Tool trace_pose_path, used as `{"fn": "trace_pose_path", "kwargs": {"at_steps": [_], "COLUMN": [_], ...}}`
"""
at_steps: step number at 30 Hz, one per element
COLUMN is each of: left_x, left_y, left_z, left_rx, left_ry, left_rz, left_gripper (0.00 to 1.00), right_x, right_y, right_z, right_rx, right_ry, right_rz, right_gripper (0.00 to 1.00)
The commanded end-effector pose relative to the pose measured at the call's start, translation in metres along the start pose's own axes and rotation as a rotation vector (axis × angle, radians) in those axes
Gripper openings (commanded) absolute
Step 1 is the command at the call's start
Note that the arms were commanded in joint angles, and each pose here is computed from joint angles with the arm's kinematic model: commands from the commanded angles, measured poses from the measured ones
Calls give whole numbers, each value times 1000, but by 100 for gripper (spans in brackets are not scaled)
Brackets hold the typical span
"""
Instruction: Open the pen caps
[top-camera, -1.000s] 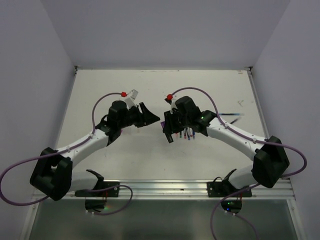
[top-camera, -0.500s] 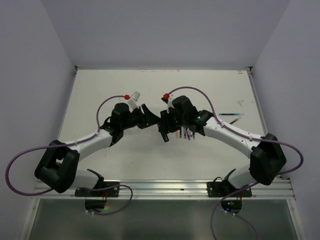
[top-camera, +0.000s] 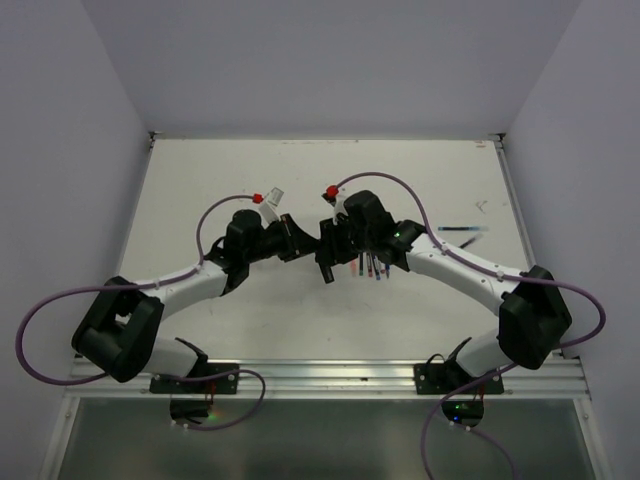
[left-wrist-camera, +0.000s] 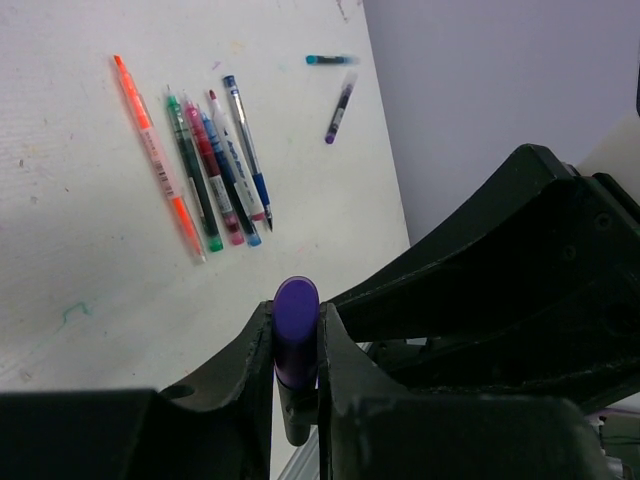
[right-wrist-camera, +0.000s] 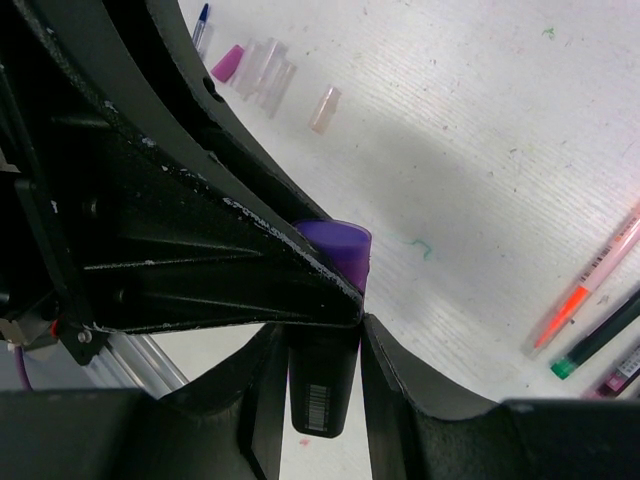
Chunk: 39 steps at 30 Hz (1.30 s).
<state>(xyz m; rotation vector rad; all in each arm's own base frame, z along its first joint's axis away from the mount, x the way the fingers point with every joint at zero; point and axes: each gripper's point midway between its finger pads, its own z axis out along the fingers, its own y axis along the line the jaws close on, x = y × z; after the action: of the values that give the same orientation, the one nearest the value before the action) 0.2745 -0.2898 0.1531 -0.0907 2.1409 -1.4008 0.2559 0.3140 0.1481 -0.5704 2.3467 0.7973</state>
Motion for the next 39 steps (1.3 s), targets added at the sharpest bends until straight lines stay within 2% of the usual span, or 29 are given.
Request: {"fn": "trace_pose_path", "kwargs": {"at_steps": [1,2,4,5,14,22,24,25,27,32,34,39], "left_x": [4,3,0,-1,-13,-18,-18,-18,-20,-43,-59,-107], "left_y": [-12,-13,-14,-13,-23,-26,-26,-26,-24,-15,4,16], "left_z": [2,2,1,1,0,-2,-2,-2,-2,-4,-4,-16], "left_rx": [54,55,51,48,59,51,49,48,37,-34,-107,-77], "left_ry": [11,7,-7,-12,-68,-85,-86,-85,-92,-175,-189,-291], "left_rz": [15,11,1,-4,-44,-41,-40,-39,-42,-52,-77,-122], "left_gripper": [0,0,0,0,0,0,0,0,0,0,0,0], "right_x": [-22,-18,-15,-10,16,23,22,24,24,49,70,100], "right_y": [16,15,13,12,4,5,4,3,2,-3,-3,-1], "right_z": [-4,-4,-7,-7,-3,-1,-1,-1,-2,-3,-3,-8], "right_rx": [-55,-52,-45,-47,-43,-46,-42,-39,-31,47,90,95], "right_ry": [-75,-66,-64,-52,-8,0,-7,-5,-9,21,40,55], "right_rz": [-19,-19,-20,-19,-9,-10,-12,-11,-6,-4,-14,14], "right_gripper": [1,14,30,32,38,41,40,31,2,0,0,0]}}
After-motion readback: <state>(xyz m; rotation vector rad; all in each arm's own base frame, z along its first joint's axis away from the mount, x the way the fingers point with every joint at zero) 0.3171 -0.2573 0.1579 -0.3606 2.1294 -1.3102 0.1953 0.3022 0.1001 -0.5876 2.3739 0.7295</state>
